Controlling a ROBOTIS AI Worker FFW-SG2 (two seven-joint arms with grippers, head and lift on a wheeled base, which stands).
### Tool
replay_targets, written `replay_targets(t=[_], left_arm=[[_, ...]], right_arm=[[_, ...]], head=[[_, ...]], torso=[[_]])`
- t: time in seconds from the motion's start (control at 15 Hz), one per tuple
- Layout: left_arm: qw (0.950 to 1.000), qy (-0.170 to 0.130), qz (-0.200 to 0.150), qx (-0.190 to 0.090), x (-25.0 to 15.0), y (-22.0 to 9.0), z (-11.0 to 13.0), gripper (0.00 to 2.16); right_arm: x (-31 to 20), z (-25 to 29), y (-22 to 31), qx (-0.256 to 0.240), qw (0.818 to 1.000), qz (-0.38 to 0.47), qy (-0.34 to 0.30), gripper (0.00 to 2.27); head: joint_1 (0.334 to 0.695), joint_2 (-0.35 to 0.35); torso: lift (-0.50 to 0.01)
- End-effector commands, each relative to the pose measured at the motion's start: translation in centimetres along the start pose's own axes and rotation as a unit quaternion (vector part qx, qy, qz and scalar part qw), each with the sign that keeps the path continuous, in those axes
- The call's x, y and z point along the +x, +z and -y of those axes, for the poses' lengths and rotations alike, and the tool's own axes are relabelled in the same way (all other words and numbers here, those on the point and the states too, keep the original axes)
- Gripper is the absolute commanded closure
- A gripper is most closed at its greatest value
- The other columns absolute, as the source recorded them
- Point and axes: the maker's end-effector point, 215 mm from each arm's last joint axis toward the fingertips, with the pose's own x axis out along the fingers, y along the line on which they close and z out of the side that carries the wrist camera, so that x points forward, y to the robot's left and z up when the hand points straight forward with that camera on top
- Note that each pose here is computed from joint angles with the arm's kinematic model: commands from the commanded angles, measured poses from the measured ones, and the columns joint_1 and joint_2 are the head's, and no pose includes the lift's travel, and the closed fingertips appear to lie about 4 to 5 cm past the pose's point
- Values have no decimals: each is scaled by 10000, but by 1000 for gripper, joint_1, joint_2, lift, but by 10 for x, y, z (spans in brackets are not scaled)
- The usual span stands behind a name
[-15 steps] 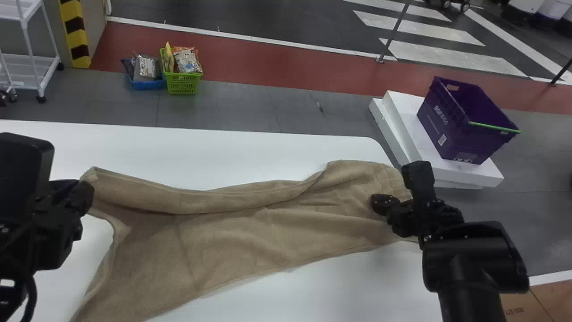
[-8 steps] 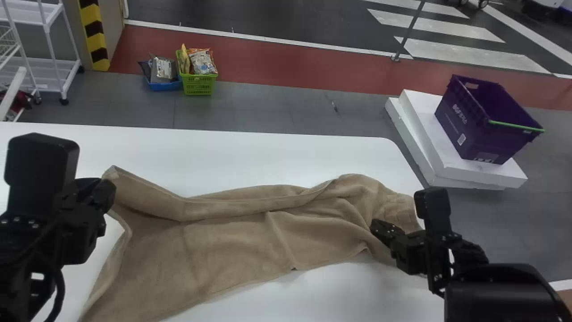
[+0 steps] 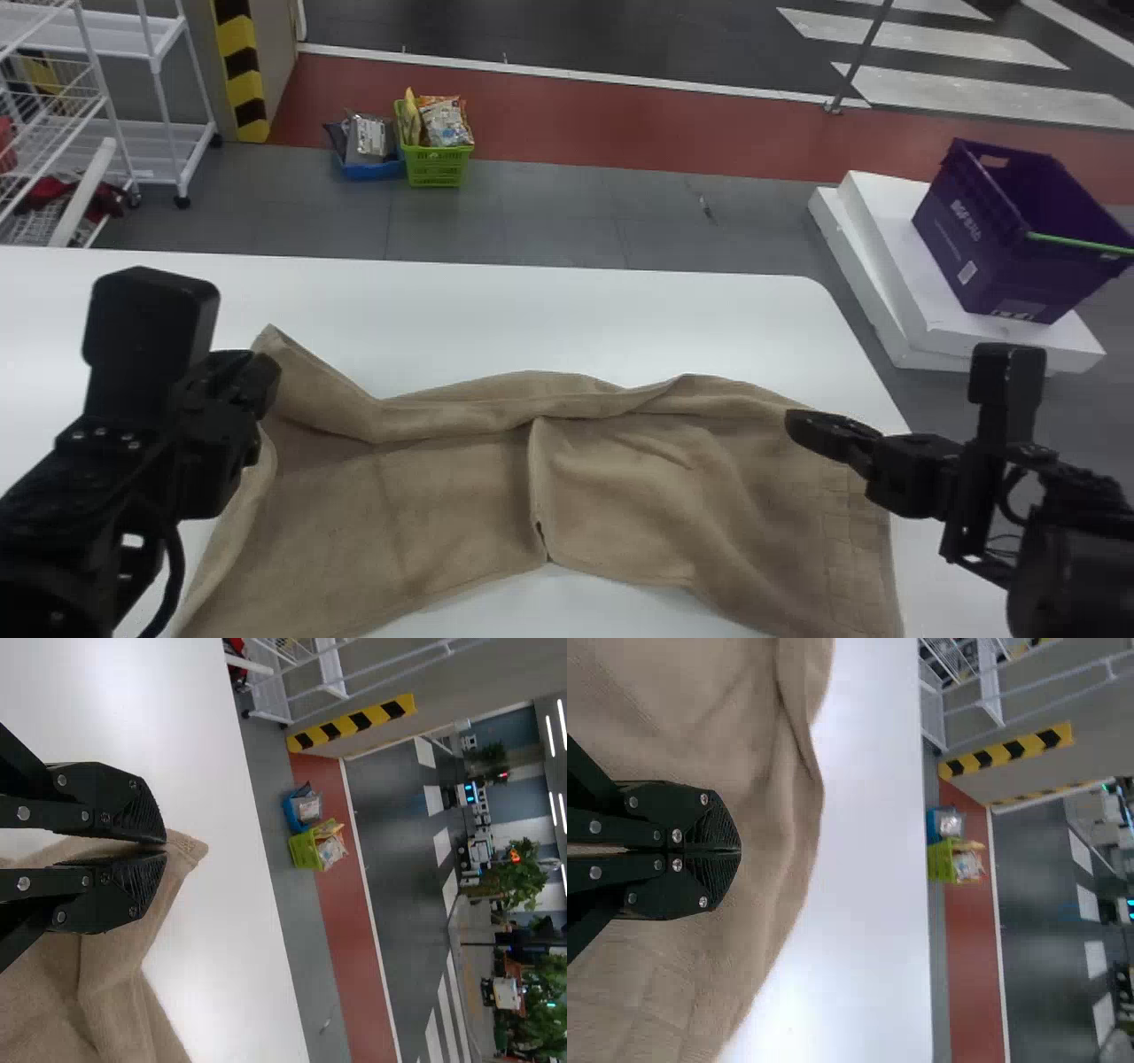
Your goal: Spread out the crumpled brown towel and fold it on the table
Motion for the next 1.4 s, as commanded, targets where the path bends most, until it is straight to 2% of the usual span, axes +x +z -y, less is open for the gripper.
replay_targets(t=[0.0, 0.2, 0.47, 0.53, 0.6, 0.67, 0.73, 0.87, 1.13, 1.2, 1.27, 1.33], left_arm=[[10000, 3, 2, 5, 0, -1, 0, 1004], [10000, 10, -16, 21, 2, -3, 2, 1004], [9999, -15, -58, 83, 10, -4, 7, 1004], [9999, -17, -73, 87, 11, -6, 8, 1004], [9999, -1, -76, 98, 11, -6, 6, 1001], [9999, -1, -76, 98, 11, -6, 6, 1004], [9999, -1, -74, 104, 11, -6, 6, 1001], [9999, -5, -61, 121, 11, -4, 8, 1001], [9999, -2, -37, 151, 9, -2, 11, 1004], [9999, -2, -37, 151, 9, -2, 11, 1004], [9999, -3, -45, 152, 10, -3, 11, 1004], [9999, -3, -45, 152, 10, -3, 11, 1004]], right_arm=[[-2, 12, 12, 208, 9996, 192, 17, 859], [5, 38, 19, 441, 9986, 235, -175, 863], [14, 94, 15, 1745, 9837, -406, -165, 863], [16, 101, 14, 1883, 9806, -519, -174, 859], [19, 106, 12, 1944, 9789, -595, -197, 778], [21, 109, 12, 1914, 9789, -672, -256, 414], [22, 109, 11, 1904, 9787, -715, -281, 316], [21, 112, 10, 1883, 9784, -782, -350, 316], [24, 102, -2, 1904, 9757, -1045, -301, 495], [26, 98, -7, 1892, 9747, -1153, -278, 765], [28, 92, -10, 1895, 9737, -1247, -227, 920], [29, 88, -13, 1916, 9727, -1291, -193, 961]], head=[[695, -261], [695, -281], [695, -320], [695, -331], [695, -341], [695, -350], [695, -350], [695, -350], [695, -350], [695, -350], [695, -350], [695, -350]], torso=[[-127], [-127], [-127], [-127], [-127], [-127], [-127], [-127], [-127], [-127], [-127], [-127]])
